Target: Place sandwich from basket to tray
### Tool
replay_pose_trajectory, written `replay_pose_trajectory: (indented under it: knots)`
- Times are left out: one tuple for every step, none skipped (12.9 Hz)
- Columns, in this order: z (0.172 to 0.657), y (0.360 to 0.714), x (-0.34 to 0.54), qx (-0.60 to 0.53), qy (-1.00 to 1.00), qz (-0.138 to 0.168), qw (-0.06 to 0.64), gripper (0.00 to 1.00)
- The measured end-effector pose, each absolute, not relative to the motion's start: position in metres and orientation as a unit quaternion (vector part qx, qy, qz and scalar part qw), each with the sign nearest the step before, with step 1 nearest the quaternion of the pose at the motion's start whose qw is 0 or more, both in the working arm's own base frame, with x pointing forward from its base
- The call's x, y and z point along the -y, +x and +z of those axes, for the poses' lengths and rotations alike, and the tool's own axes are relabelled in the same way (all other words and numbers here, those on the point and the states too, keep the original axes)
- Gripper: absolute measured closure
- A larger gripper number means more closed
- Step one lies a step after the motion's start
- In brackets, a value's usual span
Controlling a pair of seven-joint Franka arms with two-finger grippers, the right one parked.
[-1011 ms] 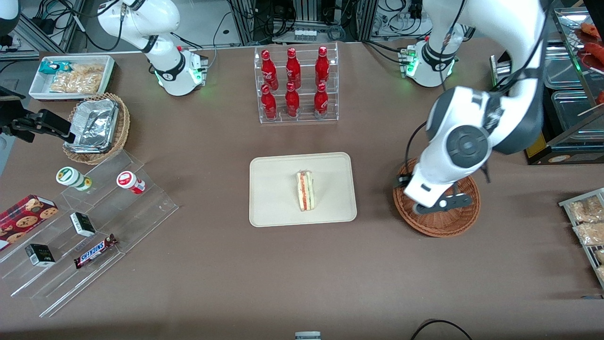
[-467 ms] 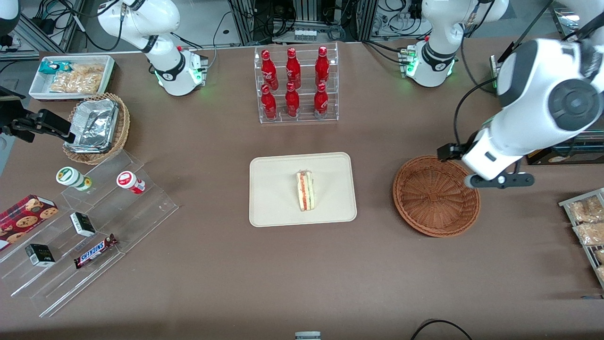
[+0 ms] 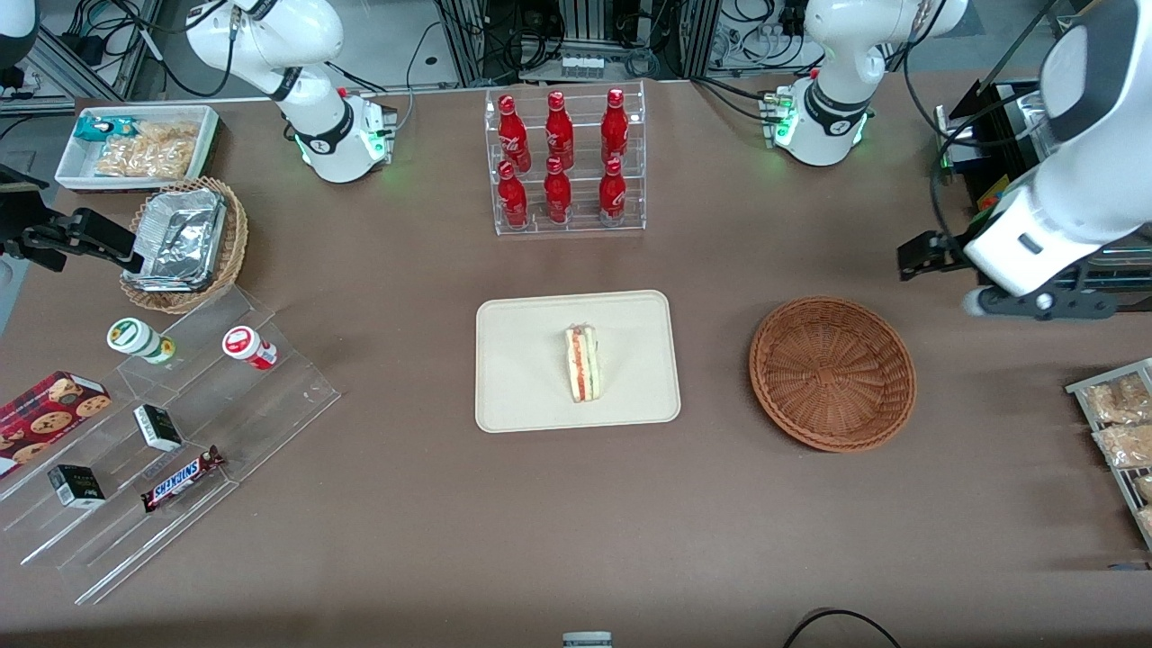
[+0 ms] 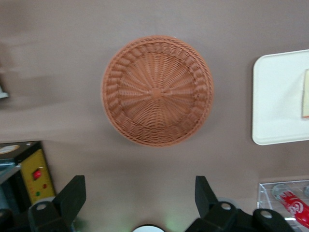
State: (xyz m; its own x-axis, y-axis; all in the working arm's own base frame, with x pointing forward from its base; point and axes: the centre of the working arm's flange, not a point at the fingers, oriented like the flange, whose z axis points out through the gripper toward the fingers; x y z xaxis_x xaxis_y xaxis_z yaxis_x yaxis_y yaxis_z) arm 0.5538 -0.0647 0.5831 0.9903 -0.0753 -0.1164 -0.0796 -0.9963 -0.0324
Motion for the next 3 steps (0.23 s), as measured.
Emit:
replay_pose_trajectory:
  knots:
    - [0.589,0.552,0.060,-0.036,-0.998,0.051,0.026,0.00]
    - [0.593,0.552,0.054,-0.031,-0.998,0.045,0.028,0.00]
    - [0.595,0.552,0.046,-0.023,-0.998,0.042,0.027,0.00]
